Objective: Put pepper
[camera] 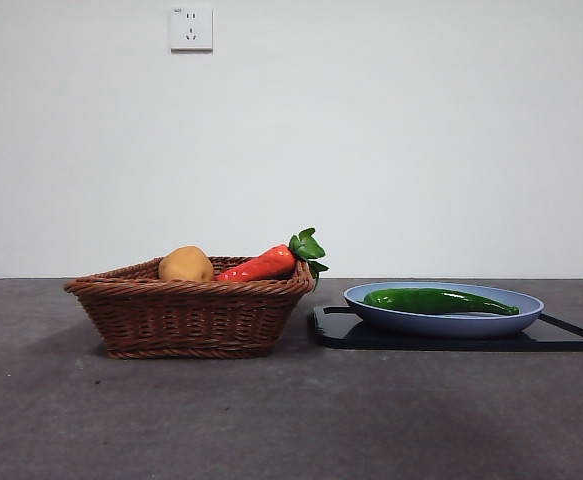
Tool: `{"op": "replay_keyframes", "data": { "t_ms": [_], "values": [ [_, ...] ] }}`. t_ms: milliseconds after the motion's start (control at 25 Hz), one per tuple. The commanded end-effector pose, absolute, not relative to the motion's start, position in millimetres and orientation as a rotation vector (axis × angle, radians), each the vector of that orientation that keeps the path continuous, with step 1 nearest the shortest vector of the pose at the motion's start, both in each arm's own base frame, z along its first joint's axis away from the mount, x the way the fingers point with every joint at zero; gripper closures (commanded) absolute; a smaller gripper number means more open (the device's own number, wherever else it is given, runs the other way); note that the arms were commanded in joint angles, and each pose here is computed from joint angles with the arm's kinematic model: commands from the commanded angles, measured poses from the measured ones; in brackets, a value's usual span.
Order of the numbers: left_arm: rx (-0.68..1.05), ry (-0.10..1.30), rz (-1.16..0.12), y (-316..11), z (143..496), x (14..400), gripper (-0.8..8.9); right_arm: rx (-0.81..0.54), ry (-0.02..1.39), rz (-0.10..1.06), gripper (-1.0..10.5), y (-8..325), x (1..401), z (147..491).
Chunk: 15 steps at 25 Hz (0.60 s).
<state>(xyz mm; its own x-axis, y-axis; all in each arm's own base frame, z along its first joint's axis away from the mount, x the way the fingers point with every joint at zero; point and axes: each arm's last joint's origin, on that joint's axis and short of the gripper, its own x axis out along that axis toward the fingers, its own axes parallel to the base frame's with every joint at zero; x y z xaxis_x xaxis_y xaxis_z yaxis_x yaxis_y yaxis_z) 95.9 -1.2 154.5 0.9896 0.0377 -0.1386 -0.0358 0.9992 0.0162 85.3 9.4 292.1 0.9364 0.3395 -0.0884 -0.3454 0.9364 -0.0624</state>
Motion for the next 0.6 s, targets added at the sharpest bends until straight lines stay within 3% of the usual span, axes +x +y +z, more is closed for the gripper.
{"op": "replay_keyframes", "data": {
  "t_ms": [40, 320, 600],
  "values": [
    [0.007, 0.137, 0.043, -1, 152, 96, 8.05, -0.029, 0.037, 0.318, 9.4, 9, 89, 256],
    [0.007, 0.136, 0.043, -1, 152, 96, 8.05, 0.021, 0.066, 0.272, 9.4, 7, 92, 191],
    [0.007, 0.137, 0.043, -1, 152, 96, 8.05, 0.04, 0.114, 0.272, 9.4, 7, 94, 165]
  ]
}}
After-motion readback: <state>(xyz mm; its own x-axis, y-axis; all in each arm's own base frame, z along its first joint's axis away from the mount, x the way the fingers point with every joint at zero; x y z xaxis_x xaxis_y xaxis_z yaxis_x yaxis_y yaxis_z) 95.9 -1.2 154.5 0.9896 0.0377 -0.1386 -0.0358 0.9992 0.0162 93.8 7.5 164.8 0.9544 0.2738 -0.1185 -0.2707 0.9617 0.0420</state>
